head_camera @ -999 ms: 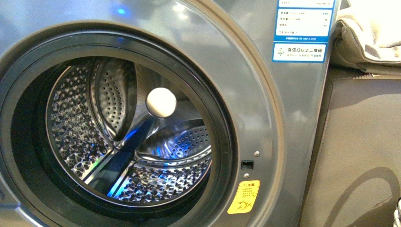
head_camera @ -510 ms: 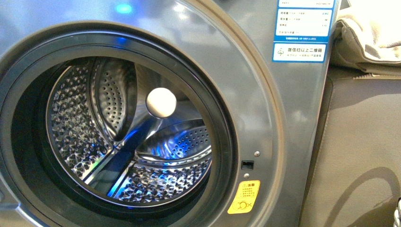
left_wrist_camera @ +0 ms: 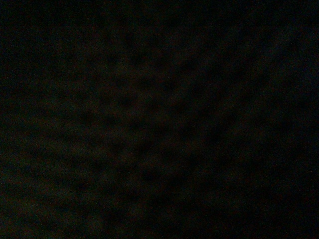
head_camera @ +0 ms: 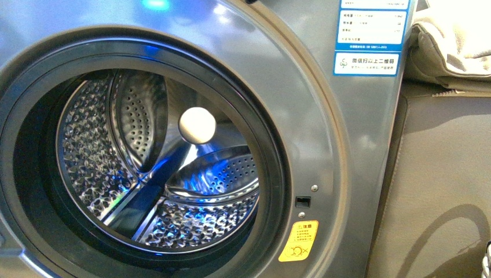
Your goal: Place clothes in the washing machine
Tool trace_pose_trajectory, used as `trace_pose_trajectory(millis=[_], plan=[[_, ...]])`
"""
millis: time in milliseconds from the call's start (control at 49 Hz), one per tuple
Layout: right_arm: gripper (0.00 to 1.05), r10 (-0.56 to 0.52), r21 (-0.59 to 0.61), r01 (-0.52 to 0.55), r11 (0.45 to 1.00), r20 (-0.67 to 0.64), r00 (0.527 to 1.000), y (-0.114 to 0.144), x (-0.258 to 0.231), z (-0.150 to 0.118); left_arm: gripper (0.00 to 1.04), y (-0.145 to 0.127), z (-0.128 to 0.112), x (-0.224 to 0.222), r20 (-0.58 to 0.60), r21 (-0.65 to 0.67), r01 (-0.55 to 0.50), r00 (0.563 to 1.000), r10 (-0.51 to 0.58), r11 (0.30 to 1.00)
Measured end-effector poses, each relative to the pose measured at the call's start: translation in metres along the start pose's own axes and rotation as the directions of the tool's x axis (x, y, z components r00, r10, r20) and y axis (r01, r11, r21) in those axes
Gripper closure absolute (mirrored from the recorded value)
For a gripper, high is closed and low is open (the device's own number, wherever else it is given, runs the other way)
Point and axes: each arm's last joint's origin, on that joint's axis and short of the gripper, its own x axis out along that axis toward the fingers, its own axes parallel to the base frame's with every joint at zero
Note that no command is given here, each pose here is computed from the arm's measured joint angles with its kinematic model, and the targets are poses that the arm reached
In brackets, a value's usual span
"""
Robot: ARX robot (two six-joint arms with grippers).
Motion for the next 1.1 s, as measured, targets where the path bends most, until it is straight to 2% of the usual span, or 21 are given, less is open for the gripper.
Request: trace_pose_trajectory(millis=[449, 591, 816, 1101], plan=[[0.92, 0.0, -0.003, 0.0, 1.0, 0.006, 1.0, 0.0, 0.0, 0.002, 0.06, -0.021, 0.012, 0.007, 0.092, -0.048, 0.055, 0.994, -0.051, 0.997], [0.92, 0.0, -0.005, 0.0, 1.0, 0.008, 1.0, 0.0, -0.001, 0.002, 0.08, -0.025, 0.011, 0.009, 0.111, -0.035, 0.034, 0.993, -0.03, 0.999], [0.92, 0.0, -0.005, 0.001, 1.0, 0.008, 1.0, 0.0, -0.001, 0.002, 0.37, -0.022, 0.009, 0.01, 0.104, -0.017, 0.0, 0.995, 0.002, 1.0], [0.54, 0.0, -0.007, 0.0, 1.0, 0.008, 1.0, 0.0, -0.001, 0.002, 0.74, -0.015, 0.009, 0.011, 0.099, -0.005, -0.034, 0.995, 0.035, 0.999]])
